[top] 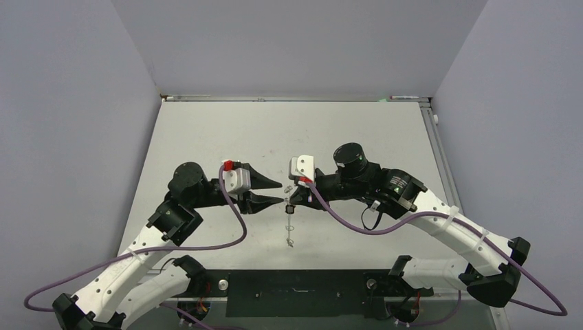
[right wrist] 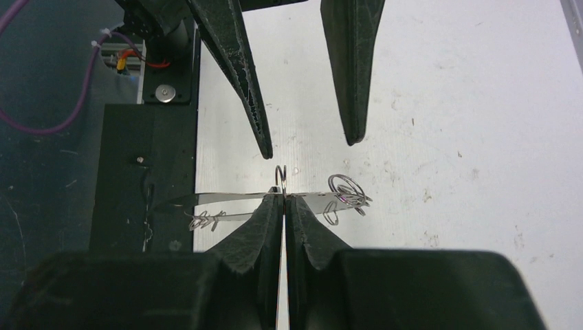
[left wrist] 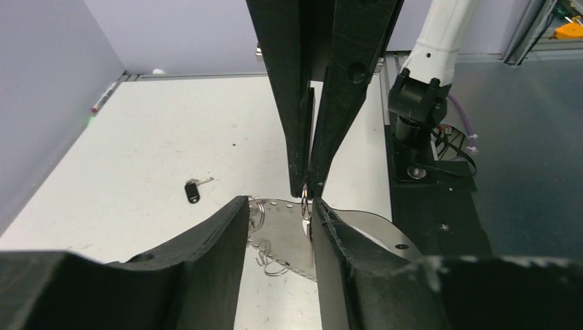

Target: Put the keys on the keyring

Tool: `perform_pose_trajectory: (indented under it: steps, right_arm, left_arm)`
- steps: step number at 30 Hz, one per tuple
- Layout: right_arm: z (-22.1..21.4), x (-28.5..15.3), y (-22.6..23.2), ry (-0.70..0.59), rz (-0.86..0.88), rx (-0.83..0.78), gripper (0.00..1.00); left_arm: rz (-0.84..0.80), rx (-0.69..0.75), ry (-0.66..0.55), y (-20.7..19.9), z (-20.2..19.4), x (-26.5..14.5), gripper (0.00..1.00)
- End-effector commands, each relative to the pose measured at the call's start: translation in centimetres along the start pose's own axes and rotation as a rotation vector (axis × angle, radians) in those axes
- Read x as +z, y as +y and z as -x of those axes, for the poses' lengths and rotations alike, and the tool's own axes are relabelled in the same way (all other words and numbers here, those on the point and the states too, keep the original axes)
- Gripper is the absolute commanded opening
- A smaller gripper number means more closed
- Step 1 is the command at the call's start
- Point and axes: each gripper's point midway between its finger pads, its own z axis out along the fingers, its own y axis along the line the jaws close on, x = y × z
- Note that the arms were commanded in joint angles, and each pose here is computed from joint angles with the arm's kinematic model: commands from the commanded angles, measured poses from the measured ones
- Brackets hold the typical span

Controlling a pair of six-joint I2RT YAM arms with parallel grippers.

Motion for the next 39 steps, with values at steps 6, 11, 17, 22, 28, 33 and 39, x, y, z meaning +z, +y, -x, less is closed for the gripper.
perform_pose_trajectory:
  steps: [6, 11, 17, 22, 28, 33, 39]
  right_arm:
    - [2.1, -0.6, -0.2, -0.02, 0.005, -0.048, 0.05]
    - [2.0, -0.4, -0.1, -0.023, 0.014, -0.052, 0.05]
    - [1.8, -0.2, 0.1, -0.019, 0.032, -0.052, 0.05]
    - [1.5, 0.0, 0.4, -0.005, 0.048, -0.049, 0.05]
    - [1.6, 0.1, 0.4, -0.004, 0.045, -0.051, 0.05]
    - [3.0, -0.4, 0.8, -0.064, 0.057, -0.082, 0.05]
    - [5.7, -1.4, 0.9, -0.226, 0.013, -0.108, 0.05]
  left_arm:
    - [-0.125, -0.036, -0.039, -1.8, 1.8, 0.8, 0.33]
    - [-0.15, -0.059, -0.018, -2.2, 1.1, 1.6, 0.3]
    - [-0.155, -0.075, 0.002, -2.1, 0.5, 2.1, 0.23]
    - [-0.15, -0.07, -0.003, -2.1, 0.6, 2.1, 0.22]
    - [-0.153, -0.065, -0.001, -2.1, 0.7, 2.1, 0.07]
    - [-0.148, -0.027, -0.003, -2.2, 1.0, 2.2, 0.0]
    - [-0.127, -0.003, -0.043, -2.2, 2.4, 2.0, 0.0]
